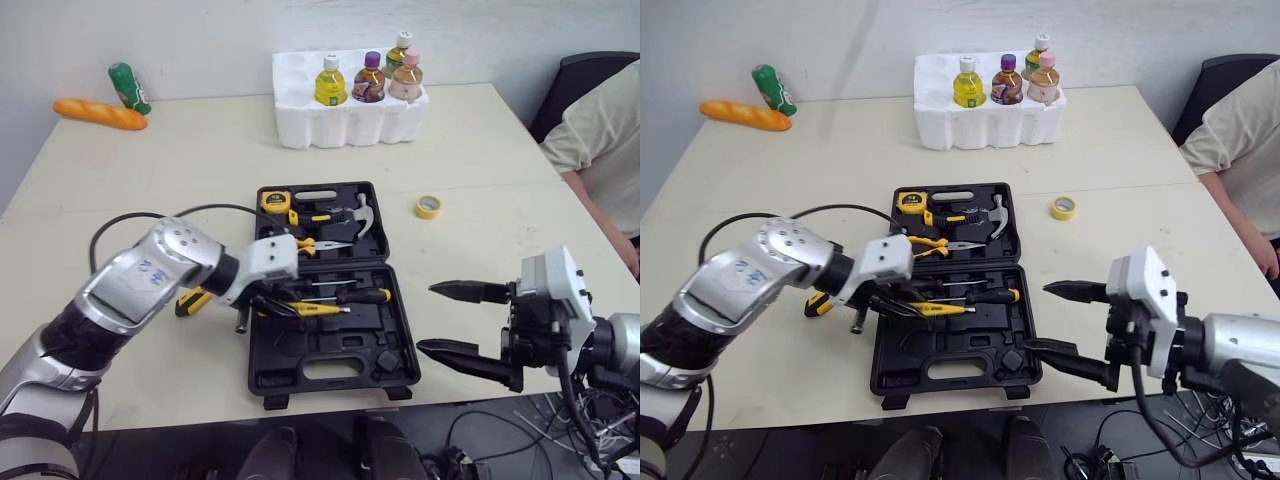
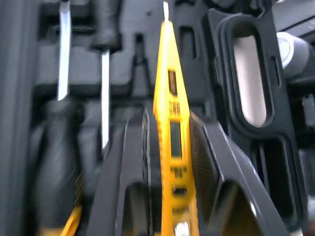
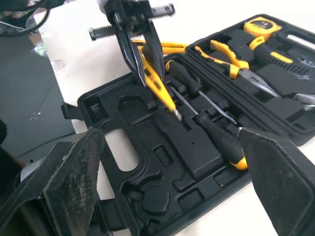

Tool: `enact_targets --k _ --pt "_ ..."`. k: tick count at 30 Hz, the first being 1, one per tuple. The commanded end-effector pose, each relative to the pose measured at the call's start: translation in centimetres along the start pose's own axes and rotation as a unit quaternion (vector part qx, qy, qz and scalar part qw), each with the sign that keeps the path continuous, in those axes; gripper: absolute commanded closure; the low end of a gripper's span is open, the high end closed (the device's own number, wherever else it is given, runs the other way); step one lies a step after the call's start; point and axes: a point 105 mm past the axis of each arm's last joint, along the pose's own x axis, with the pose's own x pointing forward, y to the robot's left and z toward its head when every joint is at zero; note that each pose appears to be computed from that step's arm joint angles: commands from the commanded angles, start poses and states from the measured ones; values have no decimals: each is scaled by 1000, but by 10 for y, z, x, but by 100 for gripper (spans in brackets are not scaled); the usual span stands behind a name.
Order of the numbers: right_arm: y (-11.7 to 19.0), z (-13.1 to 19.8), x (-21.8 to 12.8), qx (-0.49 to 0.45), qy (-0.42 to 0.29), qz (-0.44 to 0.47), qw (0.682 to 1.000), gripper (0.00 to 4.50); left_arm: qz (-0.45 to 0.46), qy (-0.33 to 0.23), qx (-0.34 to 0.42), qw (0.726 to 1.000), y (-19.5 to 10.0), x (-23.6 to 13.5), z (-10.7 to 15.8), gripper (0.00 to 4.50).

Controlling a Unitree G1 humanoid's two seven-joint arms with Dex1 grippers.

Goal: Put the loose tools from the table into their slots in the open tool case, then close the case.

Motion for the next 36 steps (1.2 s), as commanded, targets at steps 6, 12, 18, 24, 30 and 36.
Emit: enact_targets --k 6,12,18,24,30,36 --pt "-16 1 -14 1 -7 -31 999 0 35 37 -2 999 15 2 0 400" --pt "-9 5 -33 -1 -4 -32 999 0 28 33 -21 999 16 2 0 400" --pt "-11 2 -35 0 2 -27 1000 0 36 28 -24 999 21 9 -1 400" --pt "-7 -1 -35 -2 9 -19 1000 0 51 24 -20 998 28 13 -1 400" --pt "-4 -4 -34 -5 10 -17 1000 0 36 18 -16 999 23 14 0 350" --pt "1 -6 -34 -4 9 -13 1000 0 39 -12 -7 999 24 -7 15 106"
